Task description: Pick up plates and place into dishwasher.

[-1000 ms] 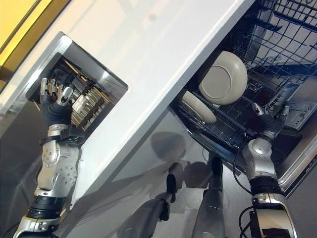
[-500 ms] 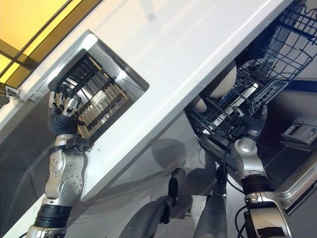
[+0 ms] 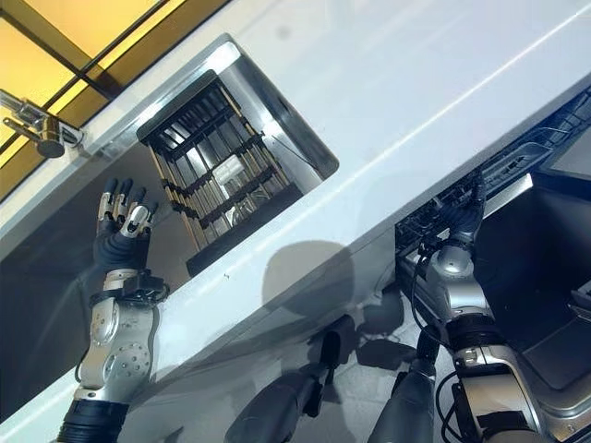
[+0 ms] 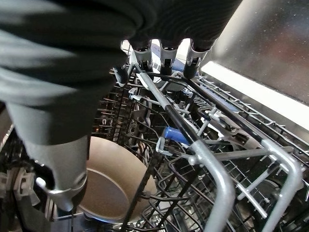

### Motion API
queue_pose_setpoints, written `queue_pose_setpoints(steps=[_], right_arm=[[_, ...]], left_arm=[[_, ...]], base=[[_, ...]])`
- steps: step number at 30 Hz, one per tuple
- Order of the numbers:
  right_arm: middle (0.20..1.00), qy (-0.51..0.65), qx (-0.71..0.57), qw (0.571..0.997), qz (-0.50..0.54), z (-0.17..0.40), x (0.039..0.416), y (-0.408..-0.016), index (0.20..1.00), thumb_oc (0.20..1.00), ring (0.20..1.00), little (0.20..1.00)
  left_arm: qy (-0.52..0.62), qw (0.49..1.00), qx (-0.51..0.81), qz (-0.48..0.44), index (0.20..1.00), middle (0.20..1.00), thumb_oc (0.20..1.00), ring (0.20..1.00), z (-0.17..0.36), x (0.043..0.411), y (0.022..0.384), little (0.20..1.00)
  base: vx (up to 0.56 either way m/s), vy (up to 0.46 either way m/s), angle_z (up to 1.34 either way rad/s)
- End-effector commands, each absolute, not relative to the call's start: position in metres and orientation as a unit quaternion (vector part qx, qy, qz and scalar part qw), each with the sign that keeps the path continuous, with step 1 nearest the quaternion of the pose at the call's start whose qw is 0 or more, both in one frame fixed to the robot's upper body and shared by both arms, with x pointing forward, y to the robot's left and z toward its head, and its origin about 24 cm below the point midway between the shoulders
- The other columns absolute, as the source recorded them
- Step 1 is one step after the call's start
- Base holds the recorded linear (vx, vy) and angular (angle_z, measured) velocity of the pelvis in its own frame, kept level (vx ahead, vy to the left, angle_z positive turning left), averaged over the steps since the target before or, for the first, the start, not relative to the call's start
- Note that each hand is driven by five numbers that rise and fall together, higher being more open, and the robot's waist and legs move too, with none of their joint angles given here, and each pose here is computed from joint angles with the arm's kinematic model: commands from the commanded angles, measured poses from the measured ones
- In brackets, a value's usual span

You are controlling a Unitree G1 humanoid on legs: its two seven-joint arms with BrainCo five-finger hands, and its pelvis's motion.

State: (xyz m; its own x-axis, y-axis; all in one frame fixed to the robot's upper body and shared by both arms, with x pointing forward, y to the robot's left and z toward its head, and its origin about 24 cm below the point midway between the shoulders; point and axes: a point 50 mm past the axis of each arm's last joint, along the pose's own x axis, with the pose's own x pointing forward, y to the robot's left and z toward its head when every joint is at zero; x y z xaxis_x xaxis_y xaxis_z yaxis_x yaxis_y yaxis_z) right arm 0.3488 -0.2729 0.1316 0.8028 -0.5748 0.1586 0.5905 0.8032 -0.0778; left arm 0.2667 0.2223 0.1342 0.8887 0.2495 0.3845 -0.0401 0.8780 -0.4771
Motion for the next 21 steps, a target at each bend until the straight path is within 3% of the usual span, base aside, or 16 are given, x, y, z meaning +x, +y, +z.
queue_pose_setpoints(steps=[1,21], right_arm=[[1.000,-0.221,-0.052,0.955,-0.189,0.211,0.375,-0.203,1.000,1.000,1.000,1.000],[1.000,-0.234,-0.039,0.925,-0.298,0.210,0.361,-0.230,1.000,1.000,1.000,1.000]], left_arm=[[-0.270,0.932,-0.236,0.056,1.000,1.000,1.000,1.000,0.149,0.256,0.225,1.000],[-0.279,0.927,-0.242,0.061,1.000,1.000,1.000,1.000,0.153,0.258,0.218,1.000]], base=[[-0.05,-0.033,0.11],[-0.03,-0.005,0.00]])
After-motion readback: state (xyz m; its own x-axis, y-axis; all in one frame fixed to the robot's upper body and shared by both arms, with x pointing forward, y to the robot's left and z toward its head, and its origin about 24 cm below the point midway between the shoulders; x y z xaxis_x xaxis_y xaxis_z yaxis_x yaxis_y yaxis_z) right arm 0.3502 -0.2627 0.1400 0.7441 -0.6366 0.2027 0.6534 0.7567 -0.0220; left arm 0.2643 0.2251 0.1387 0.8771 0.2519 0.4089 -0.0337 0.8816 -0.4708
